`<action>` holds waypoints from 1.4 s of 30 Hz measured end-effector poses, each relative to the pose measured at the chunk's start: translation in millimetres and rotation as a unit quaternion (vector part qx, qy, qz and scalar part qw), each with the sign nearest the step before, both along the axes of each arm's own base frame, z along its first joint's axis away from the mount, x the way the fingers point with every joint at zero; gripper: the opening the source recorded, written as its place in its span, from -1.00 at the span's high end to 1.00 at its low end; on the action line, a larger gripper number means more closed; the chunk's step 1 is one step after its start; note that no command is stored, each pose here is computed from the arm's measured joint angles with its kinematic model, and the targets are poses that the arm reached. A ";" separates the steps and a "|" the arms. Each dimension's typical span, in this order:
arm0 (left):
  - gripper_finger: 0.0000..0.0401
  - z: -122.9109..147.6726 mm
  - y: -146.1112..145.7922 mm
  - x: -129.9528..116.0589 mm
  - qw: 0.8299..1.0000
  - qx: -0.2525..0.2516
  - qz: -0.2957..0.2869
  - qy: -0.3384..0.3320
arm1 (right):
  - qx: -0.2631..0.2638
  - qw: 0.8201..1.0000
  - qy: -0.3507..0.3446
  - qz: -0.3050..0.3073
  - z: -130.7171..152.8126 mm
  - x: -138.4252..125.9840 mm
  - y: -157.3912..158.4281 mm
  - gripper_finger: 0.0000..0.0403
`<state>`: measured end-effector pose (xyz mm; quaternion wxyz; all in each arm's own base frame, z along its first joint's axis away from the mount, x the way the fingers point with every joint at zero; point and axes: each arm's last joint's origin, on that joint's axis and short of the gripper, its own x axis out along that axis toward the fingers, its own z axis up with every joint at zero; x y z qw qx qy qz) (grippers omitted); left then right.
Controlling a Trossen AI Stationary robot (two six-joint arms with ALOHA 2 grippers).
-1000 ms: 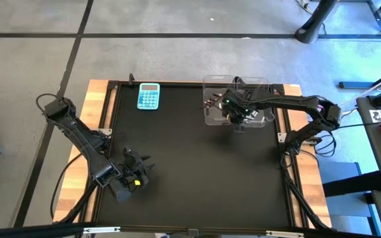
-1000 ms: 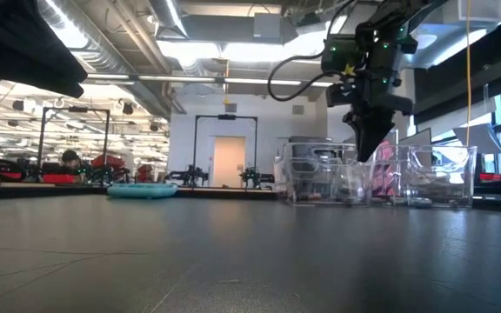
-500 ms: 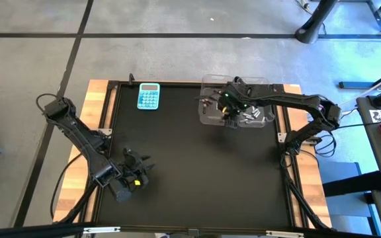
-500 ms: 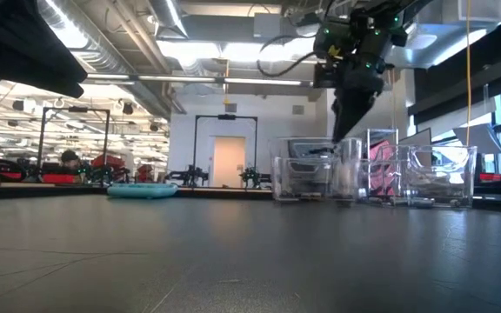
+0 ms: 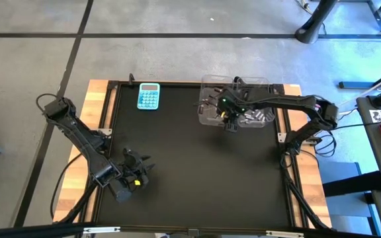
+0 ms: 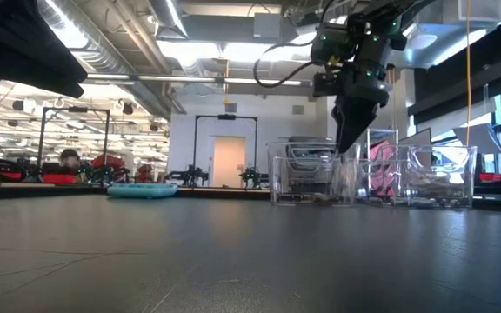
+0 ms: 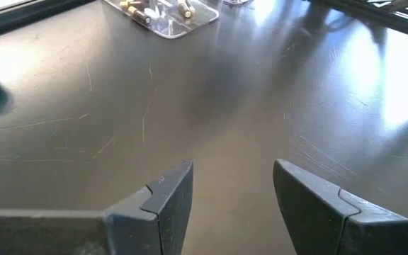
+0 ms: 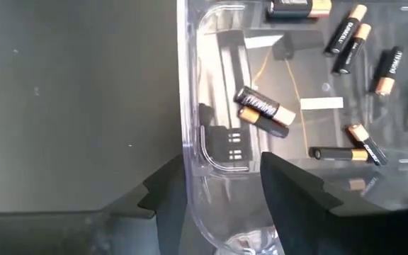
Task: Sort batteries
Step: Move the bottom transparent bin to the top center of the table, then return to Home Position
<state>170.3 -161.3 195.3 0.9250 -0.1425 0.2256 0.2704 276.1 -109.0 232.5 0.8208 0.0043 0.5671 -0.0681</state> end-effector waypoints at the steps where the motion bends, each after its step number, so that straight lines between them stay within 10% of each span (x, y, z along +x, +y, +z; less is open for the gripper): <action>1: 0.08 0.0 0.0 0.0 1.000 0.000 0.000 0.000 | 0.003 1.000 -0.003 0.002 0.9 -0.3 0.2 0.11; 33: 0.08 -0.2 -0.2 0.2 1.000 -0.001 0.000 0.000 | -0.037 0.999 0.009 -0.025 50.0 -5.0 -0.7 0.11; 42: 0.08 -4.1 -2.4 0.7 1.000 0.019 -0.002 0.000 | -0.021 1.000 -0.012 0.011 59.3 -9.3 41.3 0.11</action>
